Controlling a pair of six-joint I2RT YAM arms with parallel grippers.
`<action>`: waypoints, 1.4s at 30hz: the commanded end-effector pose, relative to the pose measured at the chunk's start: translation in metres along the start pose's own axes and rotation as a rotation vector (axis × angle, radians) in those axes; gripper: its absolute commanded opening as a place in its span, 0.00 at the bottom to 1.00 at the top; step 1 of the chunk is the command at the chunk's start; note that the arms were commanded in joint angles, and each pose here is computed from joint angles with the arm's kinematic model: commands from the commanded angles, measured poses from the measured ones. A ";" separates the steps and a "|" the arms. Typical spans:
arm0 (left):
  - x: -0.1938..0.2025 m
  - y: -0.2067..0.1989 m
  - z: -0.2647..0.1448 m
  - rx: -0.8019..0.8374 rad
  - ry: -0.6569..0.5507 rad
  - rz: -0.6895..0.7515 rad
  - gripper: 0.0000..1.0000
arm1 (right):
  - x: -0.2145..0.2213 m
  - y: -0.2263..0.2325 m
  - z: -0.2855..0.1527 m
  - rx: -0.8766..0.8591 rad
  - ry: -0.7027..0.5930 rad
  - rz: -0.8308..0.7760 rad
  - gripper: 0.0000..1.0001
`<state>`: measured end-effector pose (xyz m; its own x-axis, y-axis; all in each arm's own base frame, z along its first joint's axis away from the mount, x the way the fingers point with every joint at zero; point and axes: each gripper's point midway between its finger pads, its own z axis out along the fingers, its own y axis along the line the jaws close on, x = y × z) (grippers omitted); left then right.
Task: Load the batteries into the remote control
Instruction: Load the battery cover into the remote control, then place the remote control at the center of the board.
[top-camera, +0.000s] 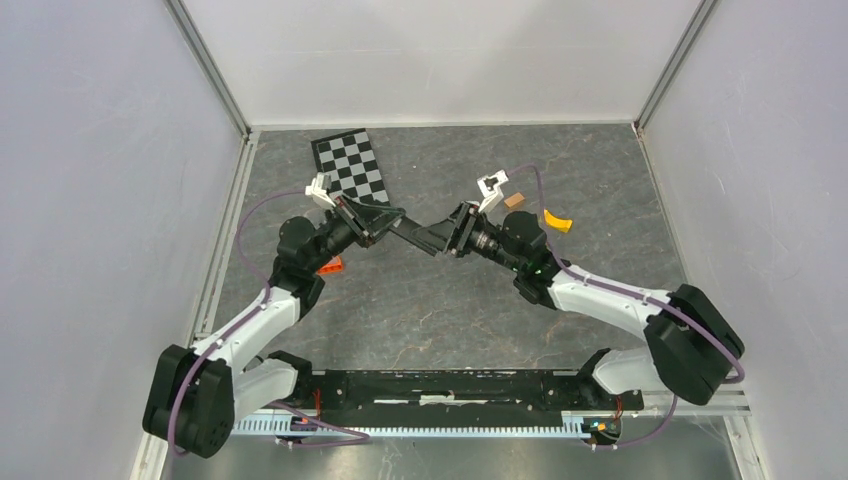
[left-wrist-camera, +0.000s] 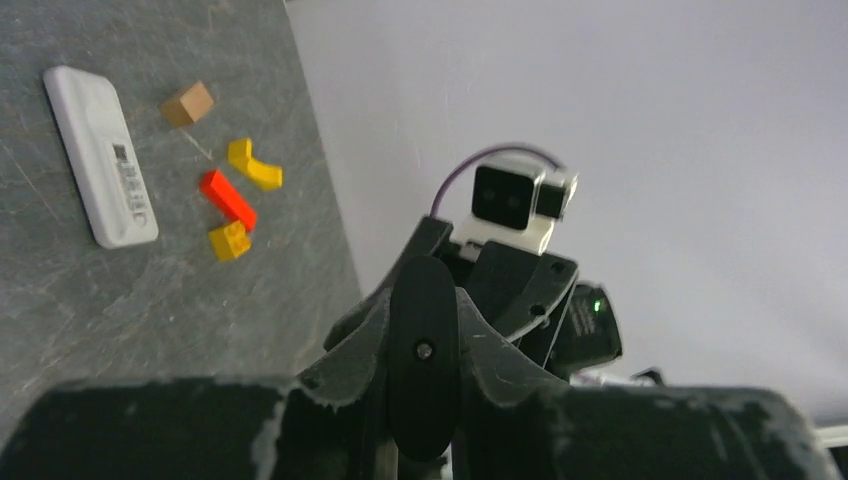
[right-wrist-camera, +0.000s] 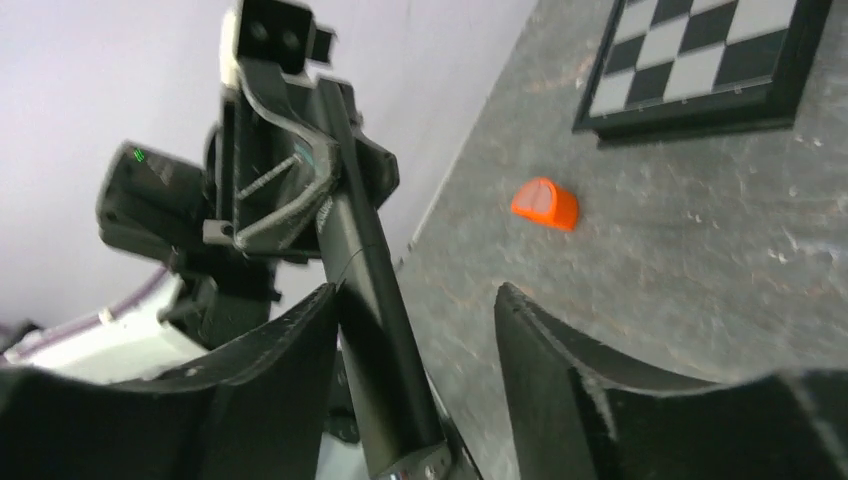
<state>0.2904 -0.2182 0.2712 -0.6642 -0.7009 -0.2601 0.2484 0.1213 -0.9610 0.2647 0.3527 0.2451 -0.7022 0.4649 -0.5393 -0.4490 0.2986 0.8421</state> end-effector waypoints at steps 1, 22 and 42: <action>0.028 -0.018 -0.007 0.081 0.159 0.237 0.02 | 0.019 -0.010 -0.032 -0.031 0.125 -0.226 0.72; 0.066 -0.072 -0.040 0.327 0.479 0.591 0.02 | 0.036 0.040 -0.034 -0.406 0.326 -0.473 0.51; 0.082 -0.081 -0.042 0.388 0.522 0.551 0.11 | 0.028 0.052 -0.023 -0.446 0.261 -0.349 0.10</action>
<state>0.2157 -0.2484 0.3039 -0.5922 -0.2484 -0.7665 0.7557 0.1588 -0.6353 0.1917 0.3616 0.2580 -0.6215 0.0894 -0.7783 -0.7832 -0.0467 0.6201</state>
